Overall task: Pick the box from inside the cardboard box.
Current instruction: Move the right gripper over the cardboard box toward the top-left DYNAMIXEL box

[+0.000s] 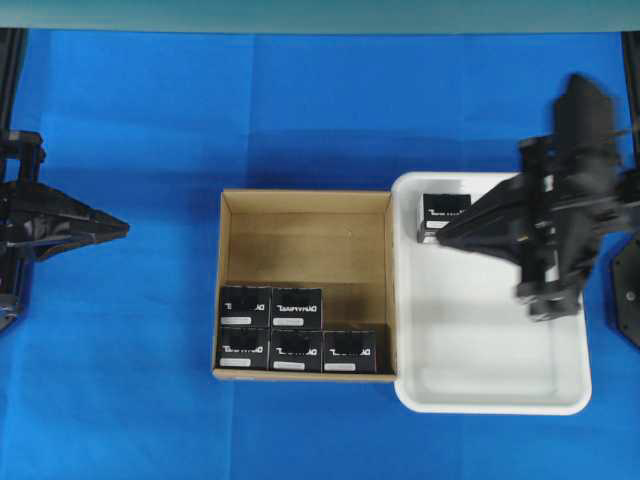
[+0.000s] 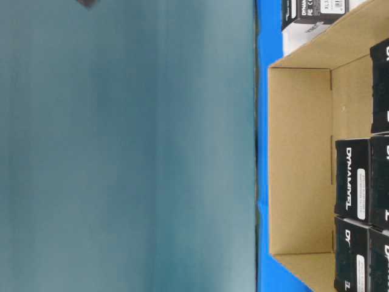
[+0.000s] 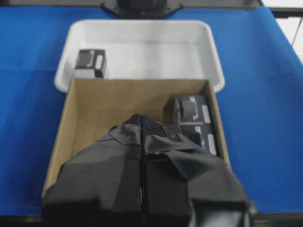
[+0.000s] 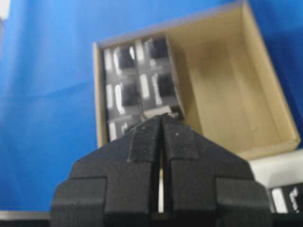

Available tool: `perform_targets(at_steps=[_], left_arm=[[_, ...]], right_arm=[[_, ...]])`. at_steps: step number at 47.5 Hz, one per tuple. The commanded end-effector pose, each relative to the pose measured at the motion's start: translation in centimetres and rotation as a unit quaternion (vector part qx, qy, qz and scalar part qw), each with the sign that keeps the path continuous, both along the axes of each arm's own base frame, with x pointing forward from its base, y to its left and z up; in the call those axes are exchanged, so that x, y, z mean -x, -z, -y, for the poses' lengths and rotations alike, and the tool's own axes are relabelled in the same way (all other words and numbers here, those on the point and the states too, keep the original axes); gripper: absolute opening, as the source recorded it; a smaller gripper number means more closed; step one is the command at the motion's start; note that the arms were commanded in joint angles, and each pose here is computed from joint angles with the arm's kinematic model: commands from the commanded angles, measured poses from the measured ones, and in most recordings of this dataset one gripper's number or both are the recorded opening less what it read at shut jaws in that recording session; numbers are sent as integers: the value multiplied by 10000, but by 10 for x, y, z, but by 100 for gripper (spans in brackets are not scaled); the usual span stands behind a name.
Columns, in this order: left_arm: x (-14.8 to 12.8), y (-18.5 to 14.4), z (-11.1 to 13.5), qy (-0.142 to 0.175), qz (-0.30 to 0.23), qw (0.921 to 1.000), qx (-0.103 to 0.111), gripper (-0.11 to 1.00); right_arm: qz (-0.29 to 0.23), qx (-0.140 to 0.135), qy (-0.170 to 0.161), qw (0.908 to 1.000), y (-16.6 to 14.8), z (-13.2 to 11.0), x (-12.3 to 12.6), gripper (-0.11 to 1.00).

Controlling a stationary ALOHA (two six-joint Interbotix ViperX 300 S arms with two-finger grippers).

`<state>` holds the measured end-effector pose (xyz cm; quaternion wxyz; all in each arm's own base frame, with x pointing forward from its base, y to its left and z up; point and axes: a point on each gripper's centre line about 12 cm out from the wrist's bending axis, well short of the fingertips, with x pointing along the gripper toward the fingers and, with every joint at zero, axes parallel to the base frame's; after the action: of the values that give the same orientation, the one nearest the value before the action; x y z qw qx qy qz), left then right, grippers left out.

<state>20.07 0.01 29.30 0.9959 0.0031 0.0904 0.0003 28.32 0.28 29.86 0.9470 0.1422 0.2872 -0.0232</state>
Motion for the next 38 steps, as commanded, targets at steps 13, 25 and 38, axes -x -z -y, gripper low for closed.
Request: perform_targets(at_steps=[13, 25, 38], left_arm=[[-1, -11, -1, -18, 31, 10000, 0, -7], [9, -12, -1, -16, -176, 9998, -16, -7], [25, -8, -1, -32, -667, 9978, -15, -7]], right_arm=[[-1860, -76, -263, 9822, 8, -7, -63, 0], [-2942, 39, -576, 9540, 17, -9, -106, 0], [-3336, 291, -980, 9371, 31, -6, -146, 0]])
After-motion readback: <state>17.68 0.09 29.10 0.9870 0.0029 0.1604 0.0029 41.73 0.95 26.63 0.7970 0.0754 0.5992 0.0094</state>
